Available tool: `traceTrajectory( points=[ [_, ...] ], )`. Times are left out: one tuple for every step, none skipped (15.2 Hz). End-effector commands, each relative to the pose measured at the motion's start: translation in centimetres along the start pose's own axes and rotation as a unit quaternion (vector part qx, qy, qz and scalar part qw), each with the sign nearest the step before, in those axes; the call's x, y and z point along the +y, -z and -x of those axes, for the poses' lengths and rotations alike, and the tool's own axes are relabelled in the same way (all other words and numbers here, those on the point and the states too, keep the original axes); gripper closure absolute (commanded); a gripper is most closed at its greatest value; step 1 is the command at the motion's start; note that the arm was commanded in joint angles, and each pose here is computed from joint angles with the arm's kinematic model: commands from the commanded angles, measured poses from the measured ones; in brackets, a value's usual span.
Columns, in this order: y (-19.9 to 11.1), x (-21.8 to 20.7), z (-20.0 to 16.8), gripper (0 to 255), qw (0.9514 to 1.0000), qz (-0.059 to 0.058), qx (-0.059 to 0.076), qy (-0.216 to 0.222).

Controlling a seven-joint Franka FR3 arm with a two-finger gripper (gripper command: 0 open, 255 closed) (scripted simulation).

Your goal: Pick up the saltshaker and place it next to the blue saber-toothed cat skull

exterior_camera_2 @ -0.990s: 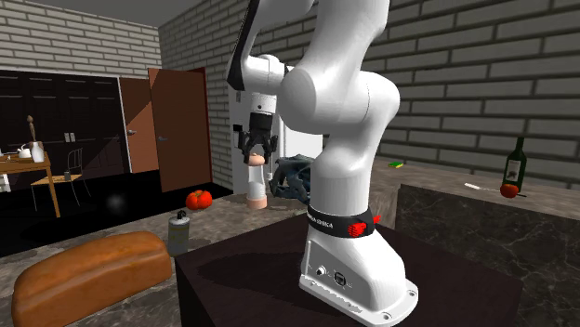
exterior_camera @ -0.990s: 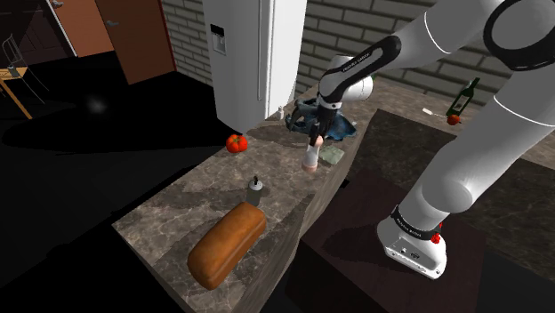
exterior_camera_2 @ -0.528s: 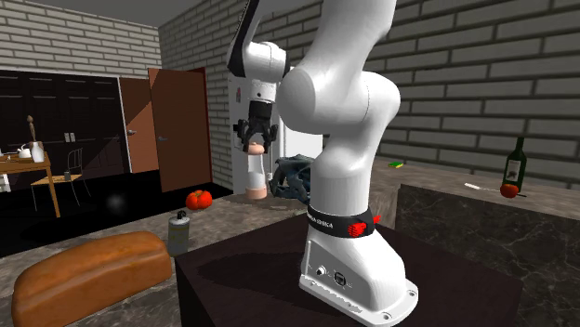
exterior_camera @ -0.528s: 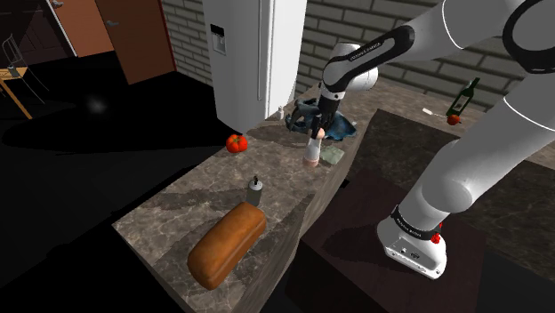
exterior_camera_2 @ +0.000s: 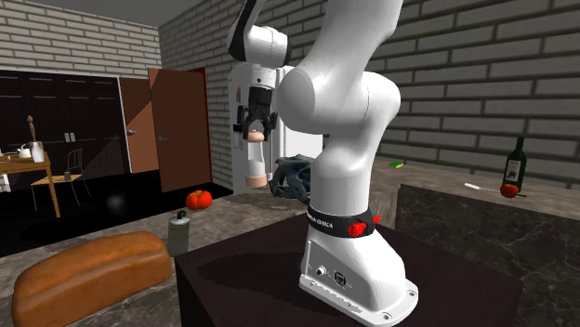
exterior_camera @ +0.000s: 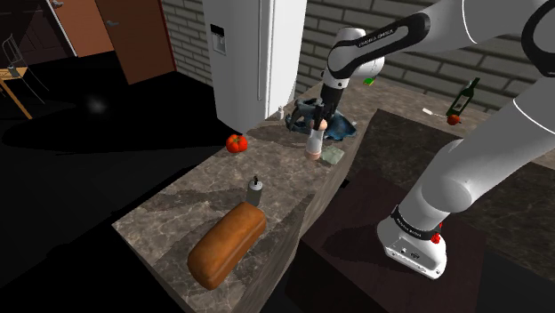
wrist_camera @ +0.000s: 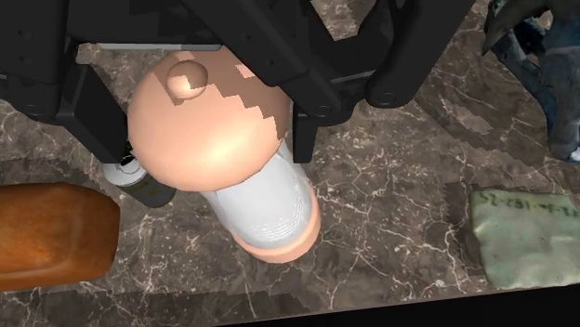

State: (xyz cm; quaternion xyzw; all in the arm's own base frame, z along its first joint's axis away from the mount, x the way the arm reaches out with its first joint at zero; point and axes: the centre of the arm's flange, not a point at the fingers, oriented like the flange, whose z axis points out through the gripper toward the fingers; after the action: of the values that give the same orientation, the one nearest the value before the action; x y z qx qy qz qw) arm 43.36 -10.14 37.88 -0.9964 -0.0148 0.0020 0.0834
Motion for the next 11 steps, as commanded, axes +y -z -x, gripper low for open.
traceTrajectory(
  points=[
    [0.9,-0.2,0.0,255,1.0,0.0,0.0,0.0],
    [1.5,-0.3,0.0,255,1.0,0.0,0.0,0.0],
    [2.0,-0.4,0.0,255,1.0,0.0,0.0,0.0],
    [2.5,-0.4,0.0,255,1.0,0.0,0.0,0.0],
    [3.0,-0.5,0.0,255,1.0,0.0,0.0,0.0],
    [3.6,-0.6,0.0,255,1.0,0.0,0.0,0.0],
    [4.1,-0.7,0.0,255,1.0,0.0,0.0,0.0],
    [4.6,-0.8,0.0,255,1.0,0.0,0.0,0.0],
    [5.1,-0.9,0.0,255,1.0,0.0,0.0,0.0],
    [5.6,-1.0,0.0,255,1.0,0.0,0.0,0.0],
    [6.2,-1.1,0.0,255,1.0,0.0,0.0,0.0]
  ],
)
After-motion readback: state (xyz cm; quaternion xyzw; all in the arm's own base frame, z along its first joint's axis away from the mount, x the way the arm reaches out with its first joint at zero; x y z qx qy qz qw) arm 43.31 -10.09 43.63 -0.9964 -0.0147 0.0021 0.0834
